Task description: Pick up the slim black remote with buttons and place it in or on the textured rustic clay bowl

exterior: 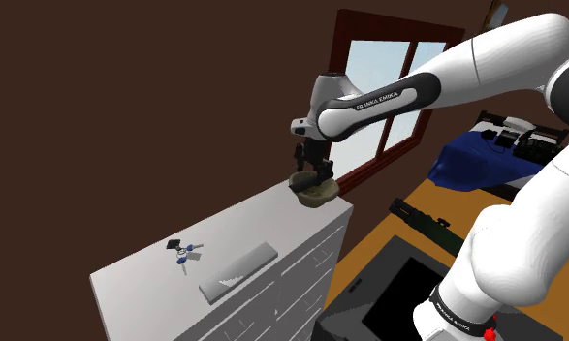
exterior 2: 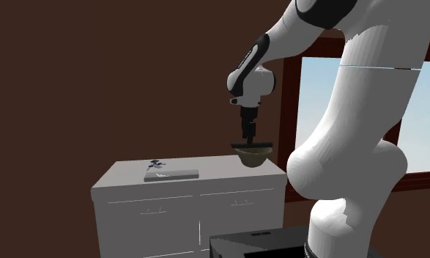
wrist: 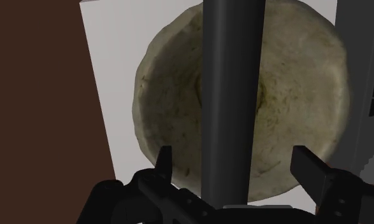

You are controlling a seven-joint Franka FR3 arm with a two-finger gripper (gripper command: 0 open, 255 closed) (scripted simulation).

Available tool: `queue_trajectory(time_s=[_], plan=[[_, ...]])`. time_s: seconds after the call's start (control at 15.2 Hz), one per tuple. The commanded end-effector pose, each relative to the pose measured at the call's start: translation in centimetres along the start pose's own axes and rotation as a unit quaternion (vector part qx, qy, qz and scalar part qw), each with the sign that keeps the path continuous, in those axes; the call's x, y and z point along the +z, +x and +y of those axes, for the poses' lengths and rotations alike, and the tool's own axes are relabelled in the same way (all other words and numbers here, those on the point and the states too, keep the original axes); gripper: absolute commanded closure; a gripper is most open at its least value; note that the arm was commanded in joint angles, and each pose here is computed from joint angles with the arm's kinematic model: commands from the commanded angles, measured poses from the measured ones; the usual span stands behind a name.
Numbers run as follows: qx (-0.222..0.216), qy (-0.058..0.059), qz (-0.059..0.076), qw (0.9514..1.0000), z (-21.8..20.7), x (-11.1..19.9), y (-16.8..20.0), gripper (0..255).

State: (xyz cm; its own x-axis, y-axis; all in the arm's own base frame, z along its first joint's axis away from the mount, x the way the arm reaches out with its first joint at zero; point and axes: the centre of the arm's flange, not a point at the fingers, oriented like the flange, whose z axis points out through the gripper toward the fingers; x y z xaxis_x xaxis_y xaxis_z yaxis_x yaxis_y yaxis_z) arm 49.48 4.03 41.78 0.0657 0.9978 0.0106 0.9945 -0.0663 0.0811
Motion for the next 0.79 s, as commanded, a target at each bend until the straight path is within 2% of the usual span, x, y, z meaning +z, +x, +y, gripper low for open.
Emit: queue_trajectory(time_s=[0.0,0.2,0.73], plan=[[0.000,0.000,0.000,1.0000,0.0,-1.3,0.0,0],[0.000,0.000,0.000,1.0000,0.0,-5.0,0.0,0],[0.000,0.000,0.000,1.0000,0.0,-5.0,0.0,0]])
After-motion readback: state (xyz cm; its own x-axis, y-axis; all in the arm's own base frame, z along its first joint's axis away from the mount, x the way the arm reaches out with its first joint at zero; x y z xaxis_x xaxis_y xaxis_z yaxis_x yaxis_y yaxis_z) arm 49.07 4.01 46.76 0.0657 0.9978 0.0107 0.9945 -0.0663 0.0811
